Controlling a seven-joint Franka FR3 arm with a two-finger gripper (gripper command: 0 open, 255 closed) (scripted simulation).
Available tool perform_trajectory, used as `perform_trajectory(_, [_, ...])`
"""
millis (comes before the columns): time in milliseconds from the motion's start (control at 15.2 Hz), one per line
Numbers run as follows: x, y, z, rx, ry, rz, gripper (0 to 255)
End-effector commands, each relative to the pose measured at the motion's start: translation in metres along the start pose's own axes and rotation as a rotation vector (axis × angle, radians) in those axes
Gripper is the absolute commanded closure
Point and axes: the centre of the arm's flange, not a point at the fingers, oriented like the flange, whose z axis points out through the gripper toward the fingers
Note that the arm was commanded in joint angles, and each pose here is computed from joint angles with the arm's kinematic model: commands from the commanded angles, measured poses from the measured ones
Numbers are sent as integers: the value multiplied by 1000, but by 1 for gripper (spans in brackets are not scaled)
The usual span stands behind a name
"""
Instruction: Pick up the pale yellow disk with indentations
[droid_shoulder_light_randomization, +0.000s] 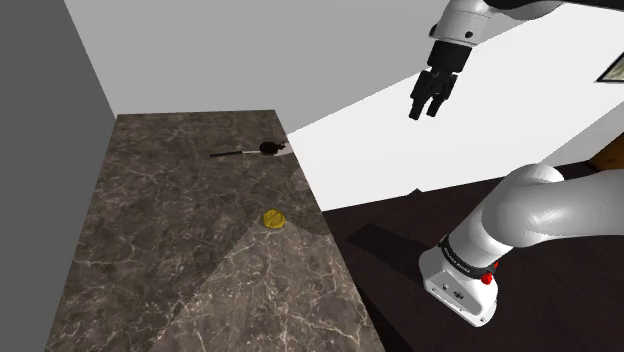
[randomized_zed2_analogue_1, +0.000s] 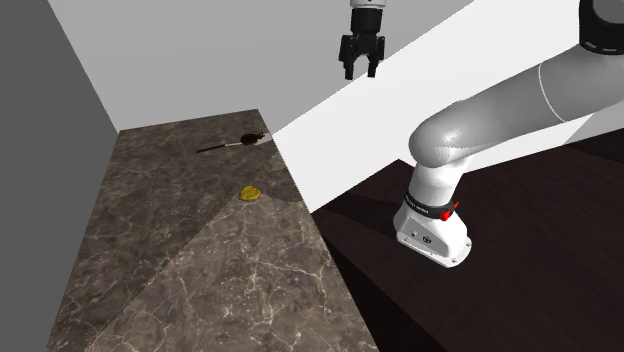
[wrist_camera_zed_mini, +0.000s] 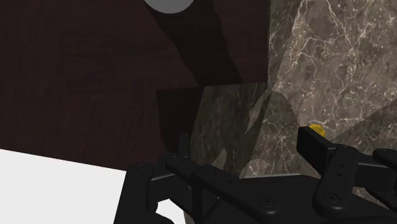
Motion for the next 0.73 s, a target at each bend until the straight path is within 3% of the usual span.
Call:
perform_trajectory(0, [0,0,0,0,0,0,0])
perform_trajectory(660, [27,-100,88,-50,59,48,0])
